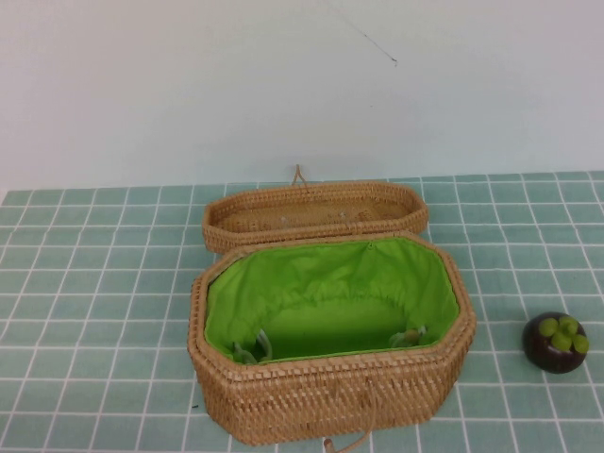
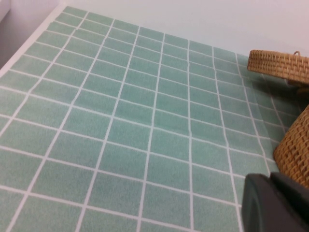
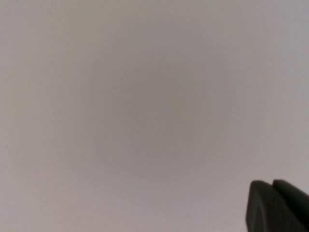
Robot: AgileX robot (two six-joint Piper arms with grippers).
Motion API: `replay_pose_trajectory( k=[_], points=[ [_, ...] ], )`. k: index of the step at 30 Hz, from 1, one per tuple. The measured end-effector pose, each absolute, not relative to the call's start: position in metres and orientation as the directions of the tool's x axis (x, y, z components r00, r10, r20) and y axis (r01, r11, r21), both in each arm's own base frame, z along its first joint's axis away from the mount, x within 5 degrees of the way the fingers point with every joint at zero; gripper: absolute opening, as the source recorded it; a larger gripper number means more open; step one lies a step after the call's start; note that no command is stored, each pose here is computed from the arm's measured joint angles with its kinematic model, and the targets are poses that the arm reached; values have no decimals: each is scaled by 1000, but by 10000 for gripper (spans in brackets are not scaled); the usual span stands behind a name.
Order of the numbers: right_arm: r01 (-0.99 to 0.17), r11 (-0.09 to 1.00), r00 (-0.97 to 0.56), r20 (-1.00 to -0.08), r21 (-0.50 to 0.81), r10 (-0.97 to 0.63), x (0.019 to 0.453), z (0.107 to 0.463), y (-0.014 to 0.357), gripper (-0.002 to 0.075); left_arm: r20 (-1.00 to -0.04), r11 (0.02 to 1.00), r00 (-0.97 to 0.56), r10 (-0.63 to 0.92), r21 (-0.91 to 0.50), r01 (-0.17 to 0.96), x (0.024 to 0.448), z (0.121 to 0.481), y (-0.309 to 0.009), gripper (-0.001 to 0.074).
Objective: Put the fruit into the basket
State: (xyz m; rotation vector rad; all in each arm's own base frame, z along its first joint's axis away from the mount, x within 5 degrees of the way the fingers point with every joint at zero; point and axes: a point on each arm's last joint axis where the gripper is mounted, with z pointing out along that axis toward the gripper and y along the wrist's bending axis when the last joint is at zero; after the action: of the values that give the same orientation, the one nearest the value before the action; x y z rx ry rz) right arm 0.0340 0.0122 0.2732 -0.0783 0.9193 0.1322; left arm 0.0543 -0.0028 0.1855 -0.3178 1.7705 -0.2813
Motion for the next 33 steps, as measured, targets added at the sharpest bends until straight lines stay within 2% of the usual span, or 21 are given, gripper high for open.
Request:
replay_pose_trajectory(
  k=[4,11,15,18,21,24,26,29,33],
  points=[
    [-123,992,594,-799,23,92,24,307,9,-2,-909,932,-209,-361,-357,-62,54,185,-3,-3],
    [-166,966,547,-797,197,256,11,361,4,-2,-909,932,-209,-361,-357,-62,54,185,-3,-3],
    [-83,992,521,-845,90,120,20,381,4,-2,-909,932,-209,-361,-357,-62,54,185,-3,-3],
    [24,1000,435,-900,-7,-16,33,391,0,-2,-909,932,-209,-361,-357,-62,54,185,-3,-3],
    [145,988,275,-958,-42,-81,47,395,-11,-2,-909,932,-209,-361,-357,-62,54,185,-3,-3],
    [264,964,48,-997,-41,-56,64,391,-23,-2,-909,932,-209,-361,-357,-62,54,185,-3,-3],
    [326,944,-141,-990,-48,-1,77,383,-30,-2,-909,932,-209,-361,-357,-62,54,185,-3,-3],
    [352,931,-414,-908,-97,62,100,366,-33,-2,-909,932,-209,-361,-357,-62,54,185,-3,-3],
    [280,955,-641,-760,-103,106,125,343,-26,-2,-909,932,-209,-361,-357,-62,54,185,-3,-3]
  ],
)
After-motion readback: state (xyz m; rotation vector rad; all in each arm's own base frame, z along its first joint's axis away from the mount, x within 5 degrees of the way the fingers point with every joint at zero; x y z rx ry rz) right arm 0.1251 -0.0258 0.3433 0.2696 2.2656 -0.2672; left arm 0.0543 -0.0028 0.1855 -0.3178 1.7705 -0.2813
